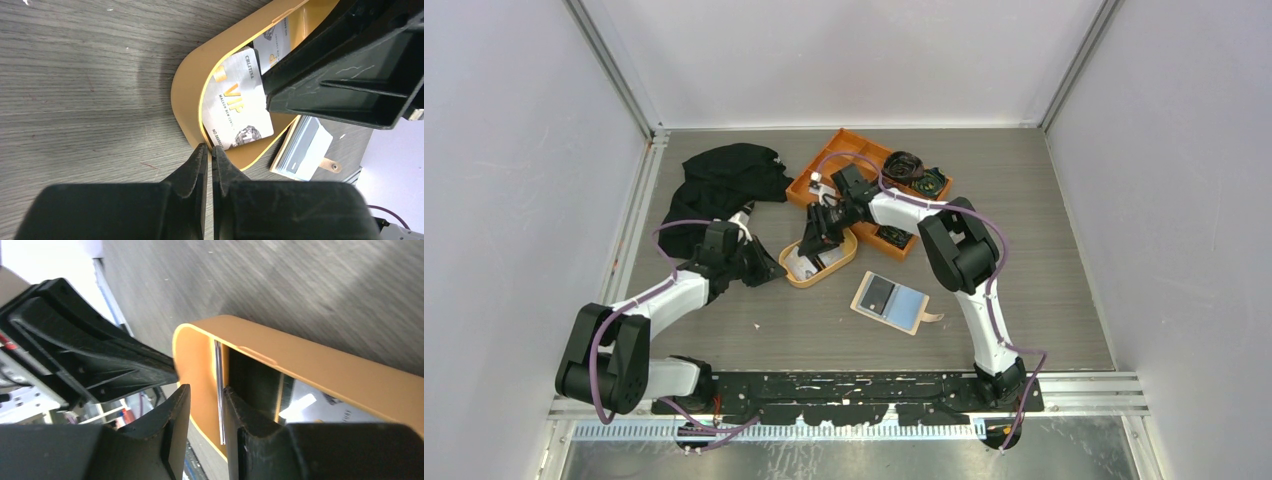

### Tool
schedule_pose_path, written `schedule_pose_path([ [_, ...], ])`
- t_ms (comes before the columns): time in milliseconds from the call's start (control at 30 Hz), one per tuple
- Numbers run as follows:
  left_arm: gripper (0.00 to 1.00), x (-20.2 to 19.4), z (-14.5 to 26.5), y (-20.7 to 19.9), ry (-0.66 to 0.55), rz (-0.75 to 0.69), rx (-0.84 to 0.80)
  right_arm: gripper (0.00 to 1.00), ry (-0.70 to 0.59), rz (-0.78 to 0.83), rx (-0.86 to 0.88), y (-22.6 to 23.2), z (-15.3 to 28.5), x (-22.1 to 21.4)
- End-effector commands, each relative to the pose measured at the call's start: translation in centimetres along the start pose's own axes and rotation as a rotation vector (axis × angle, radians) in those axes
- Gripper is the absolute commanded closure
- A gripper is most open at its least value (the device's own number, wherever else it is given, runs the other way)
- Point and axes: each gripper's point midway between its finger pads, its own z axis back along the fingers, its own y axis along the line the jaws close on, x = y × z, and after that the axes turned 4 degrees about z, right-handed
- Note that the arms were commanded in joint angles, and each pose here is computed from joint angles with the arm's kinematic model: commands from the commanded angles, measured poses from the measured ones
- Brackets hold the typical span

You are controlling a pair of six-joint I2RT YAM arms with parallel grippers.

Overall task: Put the credit cards into the card holder
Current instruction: Pick up the credit card from the storage box.

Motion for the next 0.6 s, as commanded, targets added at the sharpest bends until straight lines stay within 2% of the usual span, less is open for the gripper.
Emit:
schedule_pose_path([
  [0, 0.95, 0.5, 0.0, -1.3, -0.019, -0.022, -0.048, 0.64, 0.019, 0.087, -0.104, 0.1, -0.1, -0.5],
  [133, 0.95, 0.4, -0.1, -1.2, -0.015, -0.02, -0.048, 0.63, 0.045, 0.046, -0.031, 0.8, -0.7, -1.1],
  [200, 0.95, 0.3, -0.3, -1.1, -0.009, -0.019, -0.047, 0.64, 0.043, 0.026, 0.047, 1.9, -1.1, -1.2],
  [400, 0.95, 0.1, -0.2, -1.0, -0.01, -0.017, -0.047, 0.69, 0.041, 0.002, 0.137, 3.5, -1.4, -1.2],
  [467, 0.95, 0.2, -0.2, -1.0, -0.012, -0.017, -0.047, 0.71, 0.032, -0.003, 0.123, 3.2, -1.5, -1.2],
  [567, 0.95, 0.2, -0.1, -1.0, -0.014, -0.018, -0.048, 0.71, 0.046, 0.018, 0.005, 1.1, -1.6, -1.6],
])
